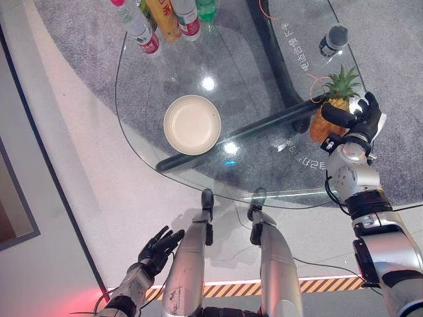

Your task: Pick up the fruit to the plate

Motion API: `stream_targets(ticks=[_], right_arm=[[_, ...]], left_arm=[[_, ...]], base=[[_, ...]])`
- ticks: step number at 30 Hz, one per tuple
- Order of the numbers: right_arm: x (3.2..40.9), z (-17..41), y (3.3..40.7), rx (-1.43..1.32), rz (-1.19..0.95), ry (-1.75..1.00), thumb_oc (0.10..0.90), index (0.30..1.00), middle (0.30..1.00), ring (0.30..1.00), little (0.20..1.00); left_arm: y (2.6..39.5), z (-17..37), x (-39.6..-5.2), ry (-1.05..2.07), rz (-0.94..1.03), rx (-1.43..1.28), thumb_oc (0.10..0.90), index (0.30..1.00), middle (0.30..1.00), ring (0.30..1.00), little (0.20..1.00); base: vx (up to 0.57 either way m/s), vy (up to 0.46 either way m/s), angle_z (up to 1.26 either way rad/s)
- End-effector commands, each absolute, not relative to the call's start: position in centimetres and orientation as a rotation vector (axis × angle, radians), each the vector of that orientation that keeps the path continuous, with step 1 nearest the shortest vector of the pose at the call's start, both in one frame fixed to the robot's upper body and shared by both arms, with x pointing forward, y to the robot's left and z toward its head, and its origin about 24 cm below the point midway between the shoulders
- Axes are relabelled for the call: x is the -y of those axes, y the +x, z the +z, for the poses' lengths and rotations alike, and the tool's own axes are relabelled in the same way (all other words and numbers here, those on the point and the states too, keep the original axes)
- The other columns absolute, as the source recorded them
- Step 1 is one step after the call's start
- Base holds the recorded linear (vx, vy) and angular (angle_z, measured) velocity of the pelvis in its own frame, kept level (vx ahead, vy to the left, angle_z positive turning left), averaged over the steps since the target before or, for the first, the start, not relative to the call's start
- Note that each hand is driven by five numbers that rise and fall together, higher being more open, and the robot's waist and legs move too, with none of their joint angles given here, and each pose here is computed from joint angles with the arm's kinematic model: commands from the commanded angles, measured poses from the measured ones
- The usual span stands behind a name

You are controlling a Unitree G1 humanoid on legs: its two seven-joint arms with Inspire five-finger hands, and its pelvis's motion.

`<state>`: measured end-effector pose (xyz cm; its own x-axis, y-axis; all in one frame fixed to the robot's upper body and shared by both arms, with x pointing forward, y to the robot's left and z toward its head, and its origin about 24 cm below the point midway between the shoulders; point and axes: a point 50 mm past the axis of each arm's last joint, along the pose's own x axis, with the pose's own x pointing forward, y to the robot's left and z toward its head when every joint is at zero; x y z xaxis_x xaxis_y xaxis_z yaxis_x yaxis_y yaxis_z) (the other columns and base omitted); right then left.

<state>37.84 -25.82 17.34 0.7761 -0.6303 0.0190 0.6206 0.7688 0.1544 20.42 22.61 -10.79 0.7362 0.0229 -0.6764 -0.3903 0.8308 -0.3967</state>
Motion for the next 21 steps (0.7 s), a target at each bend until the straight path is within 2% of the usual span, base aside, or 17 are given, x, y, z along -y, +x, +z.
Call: stream_targets(ticks=[1, 21], right_arm=[[26.7, 17.3, 37.6, 0.03, -0.722, 0.126, 0.8, 0.9, 0.9, 0.9, 0.9], [26.9, 14.3, 38.2, -0.307, -0.655, -0.118, 0.8, 0.9, 0.9, 0.9, 0.9]], left_arm=[[18.3, -12.2, -19.8, -0.601, 0.177, -0.777, 0.8, 0.9, 0.9, 0.9, 0.9], [18.8, -11.7, -19.5, -0.607, 0.132, -0.773, 0.8, 0.9, 0.9, 0.9, 0.9]], base=[[0.0, 0.0, 0.04], [0.0, 0.002, 0.01]])
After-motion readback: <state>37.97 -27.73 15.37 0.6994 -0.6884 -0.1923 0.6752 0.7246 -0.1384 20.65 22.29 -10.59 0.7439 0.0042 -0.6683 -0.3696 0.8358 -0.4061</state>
